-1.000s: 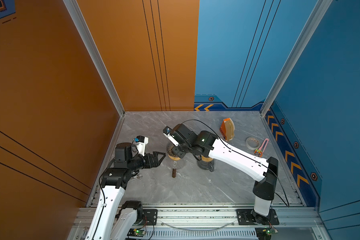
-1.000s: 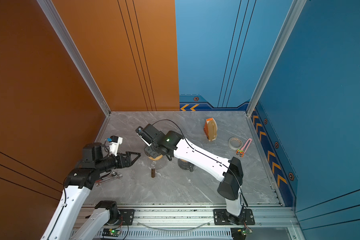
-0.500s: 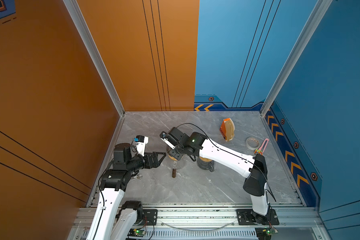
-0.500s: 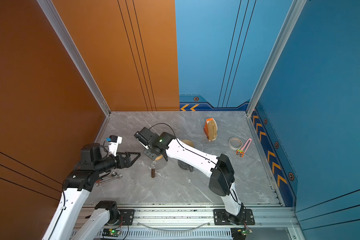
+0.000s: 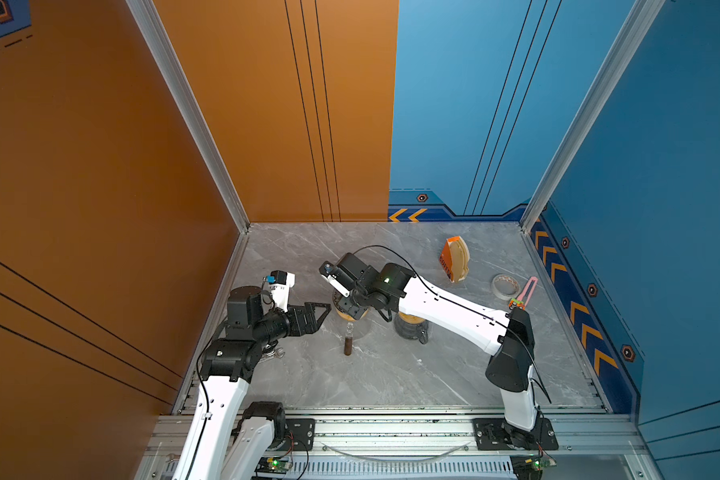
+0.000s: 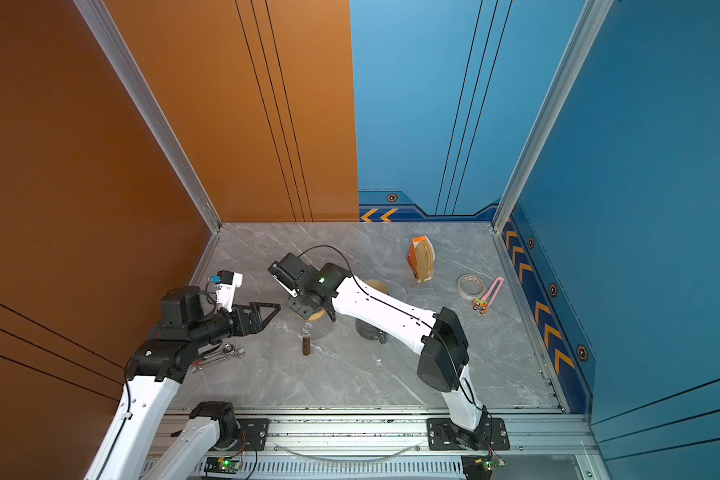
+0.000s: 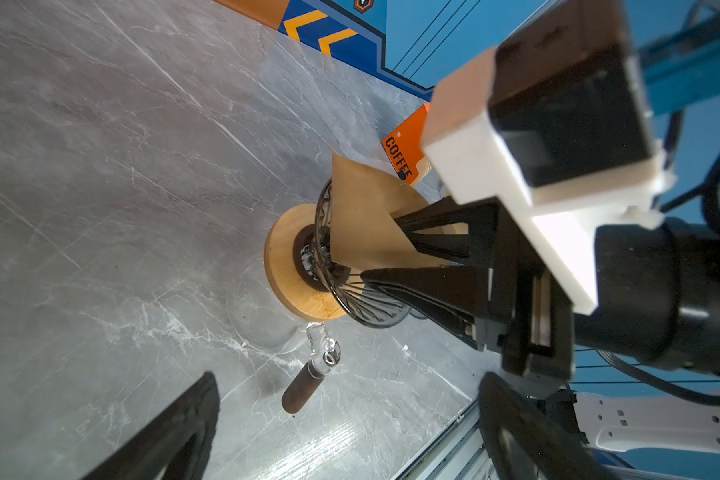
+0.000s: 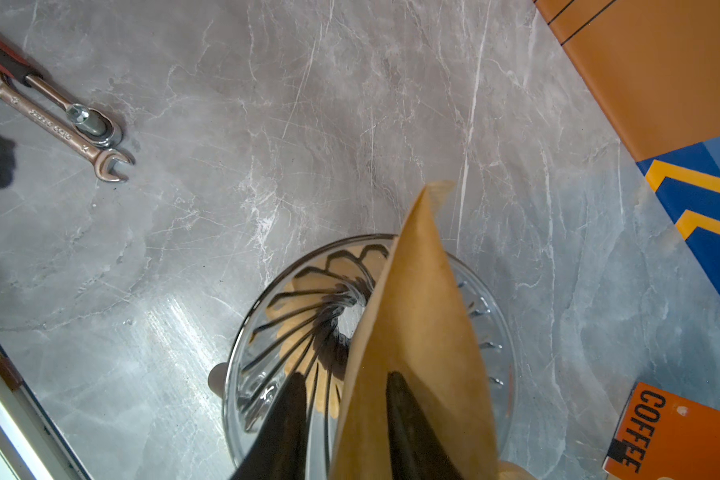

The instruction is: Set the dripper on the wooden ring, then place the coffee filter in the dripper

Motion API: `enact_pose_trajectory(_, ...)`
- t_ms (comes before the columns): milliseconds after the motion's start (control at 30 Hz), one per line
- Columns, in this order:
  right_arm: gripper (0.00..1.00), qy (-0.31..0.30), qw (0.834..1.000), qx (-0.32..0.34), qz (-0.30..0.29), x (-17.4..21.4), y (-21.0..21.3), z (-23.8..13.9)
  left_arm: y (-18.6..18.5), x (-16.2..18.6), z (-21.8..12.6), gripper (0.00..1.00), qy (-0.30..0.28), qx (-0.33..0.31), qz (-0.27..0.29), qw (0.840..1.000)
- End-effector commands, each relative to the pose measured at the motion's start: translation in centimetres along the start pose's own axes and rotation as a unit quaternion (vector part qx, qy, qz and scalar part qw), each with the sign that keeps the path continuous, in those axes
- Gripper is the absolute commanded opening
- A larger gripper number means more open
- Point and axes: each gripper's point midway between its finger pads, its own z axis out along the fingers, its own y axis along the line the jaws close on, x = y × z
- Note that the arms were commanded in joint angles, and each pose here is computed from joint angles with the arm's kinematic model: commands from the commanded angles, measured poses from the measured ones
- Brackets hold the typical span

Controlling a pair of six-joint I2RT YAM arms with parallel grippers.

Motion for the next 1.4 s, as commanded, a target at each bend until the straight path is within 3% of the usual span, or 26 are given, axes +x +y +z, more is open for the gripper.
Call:
enact_pose_trajectory(0, 0.35, -0.040, 0.999, -0.022, 0.015, -1.4, 0.0, -4.7, 1.0, -0.8, 0.0, 0.98, -0.015, -0.037, -0.042, 0.998)
enact_pose_trajectory(300, 0.38, -0.080, 0.994, -0.059, 0.050, -1.4, -0.4, -7.9, 0.0, -2.4, 0.6, 0.98, -0.020, -0.071, -0.129, 0.989)
enact_pose_trajectory(500, 0.35, -0.099, 0.991, -0.061, 0.073, -1.1, -1.0, -9.1, -0.3, -1.8, 2.0, 0.98, 0.009, -0.102, -0.125, 0.987)
enact_pose_trajectory(633, 0.47, -0.094, 0.991, -0.030, 0.087, -0.7, -2.0, -8.8, 0.0, -1.1, 2.8, 0.98, 0.022, -0.112, -0.135, 0.984)
enact_pose_trajectory(733, 0.68, -0.086, 0.991, -0.015, 0.097, -0.5, -2.5, -8.1, 0.1, -0.8, 3.2, 0.99, 0.030, -0.115, -0.146, 0.982)
enact_pose_trajectory(800, 0.75, -0.082, 0.992, -0.014, 0.099, -0.5, -2.5, -7.5, 0.2, -0.6, 3.6, 0.99, 0.038, -0.116, -0.153, 0.981)
enact_pose_trajectory(1000, 0.81, -0.070, 0.991, -0.009, 0.110, -0.3, -3.1, -5.5, 0.8, -0.5, 4.0, 0.98, 0.041, -0.126, -0.157, 0.979)
enact_pose_trajectory(1167, 0.93, -0.060, 0.992, -0.002, 0.114, -0.3, -3.9, -4.2, 0.9, -0.5, 4.8, 0.98, 0.046, -0.124, -0.162, 0.978)
enact_pose_trajectory(1367, 0.95, -0.045, 0.993, 0.004, 0.112, -0.1, -4.4, -2.8, 1.2, -0.3, 6.0, 0.98, 0.062, -0.126, -0.163, 0.977)
